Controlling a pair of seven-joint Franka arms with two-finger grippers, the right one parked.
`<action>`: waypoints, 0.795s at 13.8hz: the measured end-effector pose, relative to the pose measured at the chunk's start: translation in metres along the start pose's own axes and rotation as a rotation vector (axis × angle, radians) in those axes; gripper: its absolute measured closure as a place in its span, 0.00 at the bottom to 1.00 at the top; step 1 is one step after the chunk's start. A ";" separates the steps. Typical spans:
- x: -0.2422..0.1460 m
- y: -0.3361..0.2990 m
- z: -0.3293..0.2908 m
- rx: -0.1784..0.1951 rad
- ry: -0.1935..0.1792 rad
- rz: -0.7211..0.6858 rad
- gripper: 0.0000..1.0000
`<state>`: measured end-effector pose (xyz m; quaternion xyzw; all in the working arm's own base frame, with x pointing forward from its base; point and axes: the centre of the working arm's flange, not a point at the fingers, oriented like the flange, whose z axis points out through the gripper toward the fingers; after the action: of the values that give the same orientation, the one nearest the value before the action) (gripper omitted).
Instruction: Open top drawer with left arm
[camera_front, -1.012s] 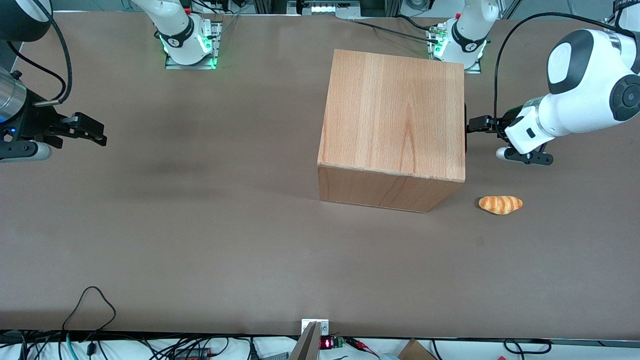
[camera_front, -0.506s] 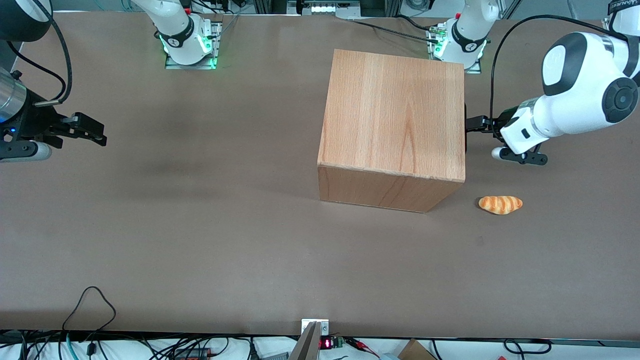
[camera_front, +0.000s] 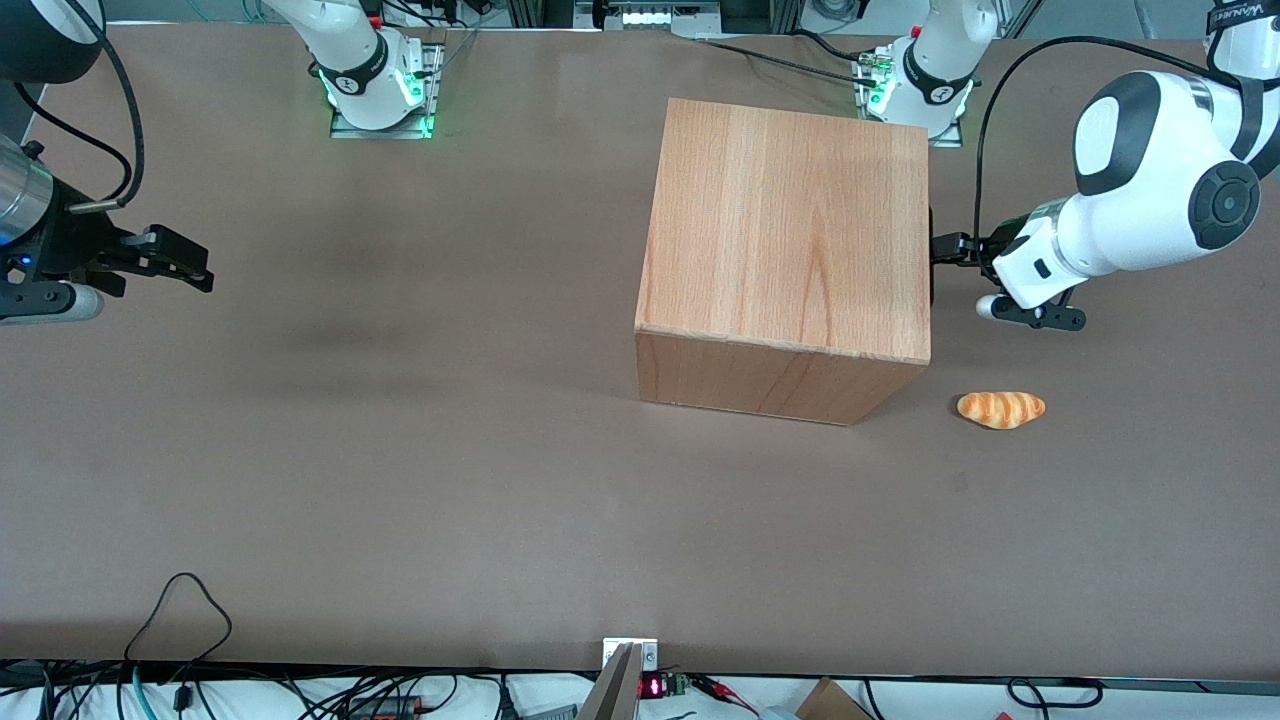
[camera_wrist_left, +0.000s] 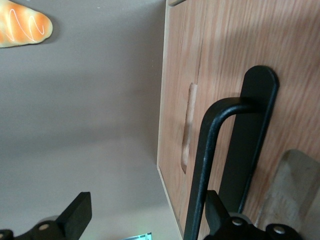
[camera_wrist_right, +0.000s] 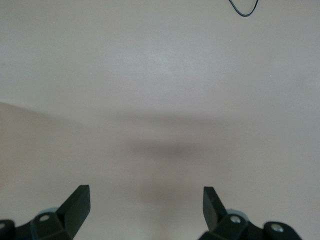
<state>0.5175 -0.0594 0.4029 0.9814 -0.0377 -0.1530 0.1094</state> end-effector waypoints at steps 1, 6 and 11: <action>0.000 0.000 0.002 0.000 -0.001 0.001 0.00; 0.000 0.000 0.014 0.001 -0.016 0.006 0.00; 0.005 -0.002 0.022 0.001 -0.022 0.007 0.00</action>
<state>0.5152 -0.0628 0.3812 0.9796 -0.0424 -0.1633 0.1092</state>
